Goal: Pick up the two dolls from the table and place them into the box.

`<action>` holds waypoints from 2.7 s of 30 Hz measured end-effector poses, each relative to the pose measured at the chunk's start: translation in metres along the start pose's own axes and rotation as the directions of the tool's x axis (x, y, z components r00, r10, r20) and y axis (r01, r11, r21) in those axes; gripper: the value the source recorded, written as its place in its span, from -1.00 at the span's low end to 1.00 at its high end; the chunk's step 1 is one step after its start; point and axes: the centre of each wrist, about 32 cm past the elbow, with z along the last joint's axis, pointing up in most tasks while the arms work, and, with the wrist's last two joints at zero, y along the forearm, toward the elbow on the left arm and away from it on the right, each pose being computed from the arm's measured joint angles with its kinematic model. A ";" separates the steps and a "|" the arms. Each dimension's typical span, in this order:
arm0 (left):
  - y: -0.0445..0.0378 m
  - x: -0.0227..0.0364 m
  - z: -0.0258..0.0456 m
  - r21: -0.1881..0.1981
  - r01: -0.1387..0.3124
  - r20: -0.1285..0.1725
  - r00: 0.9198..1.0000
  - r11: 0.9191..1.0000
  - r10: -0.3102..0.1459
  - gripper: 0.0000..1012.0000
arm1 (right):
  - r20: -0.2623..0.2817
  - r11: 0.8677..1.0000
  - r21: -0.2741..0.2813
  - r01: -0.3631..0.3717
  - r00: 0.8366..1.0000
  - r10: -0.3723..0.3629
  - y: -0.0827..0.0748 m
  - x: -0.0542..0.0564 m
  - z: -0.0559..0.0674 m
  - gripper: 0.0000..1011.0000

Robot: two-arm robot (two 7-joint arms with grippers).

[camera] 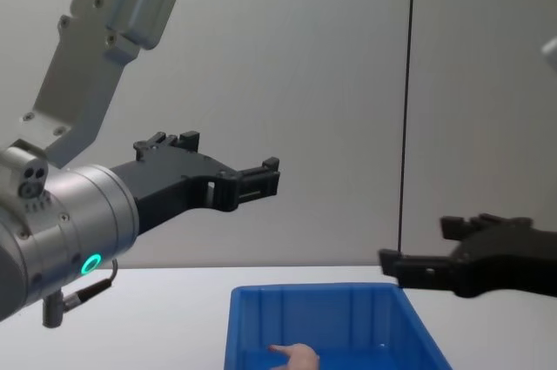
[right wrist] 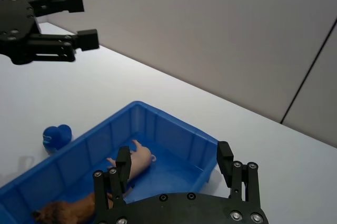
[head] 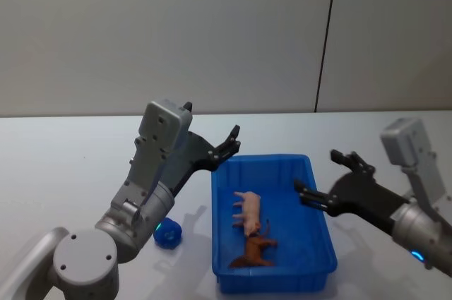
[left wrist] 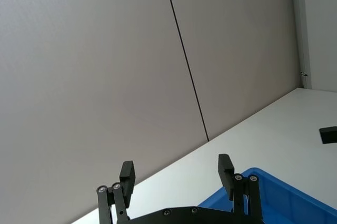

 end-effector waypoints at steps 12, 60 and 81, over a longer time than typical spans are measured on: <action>0.0000 0.0000 0.0000 0.000 0.000 0.000 1.000 1.000 0.000 0.98 | -0.001 0.999 -0.023 0.046 0.999 -0.046 -0.021 0.013 -0.012 0.98; 0.0721 0.0181 -0.0513 0.231 0.016 -0.122 0.992 0.973 0.012 0.98 | 0.001 0.997 -0.037 0.073 0.997 -0.073 -0.034 0.021 -0.018 0.98; 0.0636 0.0260 -0.0930 0.285 0.072 -0.195 0.981 0.956 -0.016 0.98 | 0.001 0.997 -0.038 0.072 0.997 -0.072 -0.034 0.021 -0.018 0.98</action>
